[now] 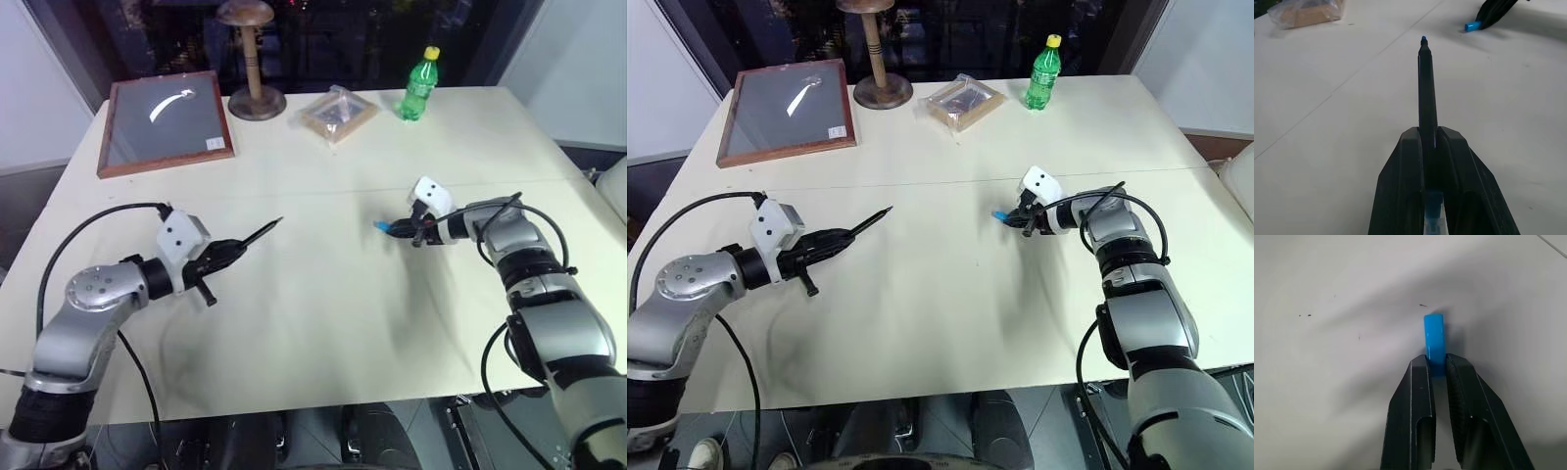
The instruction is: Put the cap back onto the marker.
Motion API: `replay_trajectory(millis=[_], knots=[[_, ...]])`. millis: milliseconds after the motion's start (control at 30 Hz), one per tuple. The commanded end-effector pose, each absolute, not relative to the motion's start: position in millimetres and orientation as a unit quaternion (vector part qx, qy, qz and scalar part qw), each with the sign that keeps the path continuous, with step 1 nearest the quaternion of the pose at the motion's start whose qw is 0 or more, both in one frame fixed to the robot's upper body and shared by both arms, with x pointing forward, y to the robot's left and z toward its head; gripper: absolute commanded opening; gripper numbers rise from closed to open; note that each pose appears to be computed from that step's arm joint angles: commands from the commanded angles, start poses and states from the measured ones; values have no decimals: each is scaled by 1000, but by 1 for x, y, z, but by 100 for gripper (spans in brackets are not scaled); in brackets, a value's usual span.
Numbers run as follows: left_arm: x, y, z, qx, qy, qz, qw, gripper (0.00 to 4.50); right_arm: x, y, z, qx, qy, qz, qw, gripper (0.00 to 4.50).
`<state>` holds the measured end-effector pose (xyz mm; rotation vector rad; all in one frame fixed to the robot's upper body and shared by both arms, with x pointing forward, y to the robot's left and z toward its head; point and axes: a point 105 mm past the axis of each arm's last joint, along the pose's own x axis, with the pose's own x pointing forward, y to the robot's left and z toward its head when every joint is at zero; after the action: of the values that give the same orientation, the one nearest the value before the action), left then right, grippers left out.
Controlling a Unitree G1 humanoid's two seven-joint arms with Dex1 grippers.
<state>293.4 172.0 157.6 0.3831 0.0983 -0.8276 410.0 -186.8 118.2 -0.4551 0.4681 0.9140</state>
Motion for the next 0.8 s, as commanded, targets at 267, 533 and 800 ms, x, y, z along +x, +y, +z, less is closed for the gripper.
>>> replay_trajectory(millis=[267, 533, 800], knots=[[315, 158, 166, 250, 44, -503, 826, 0, 386, -162, 175, -375, 155, 457, 791, 8], [340, 139, 177, 289, 26, -566, 771, 0, 360, -138, 182, -436, 141, 475, 751, 8], [349, 126, 180, 324, 5, -589, 740, 0, 355, -119, 193, -435, 127, 491, 744, 8]])
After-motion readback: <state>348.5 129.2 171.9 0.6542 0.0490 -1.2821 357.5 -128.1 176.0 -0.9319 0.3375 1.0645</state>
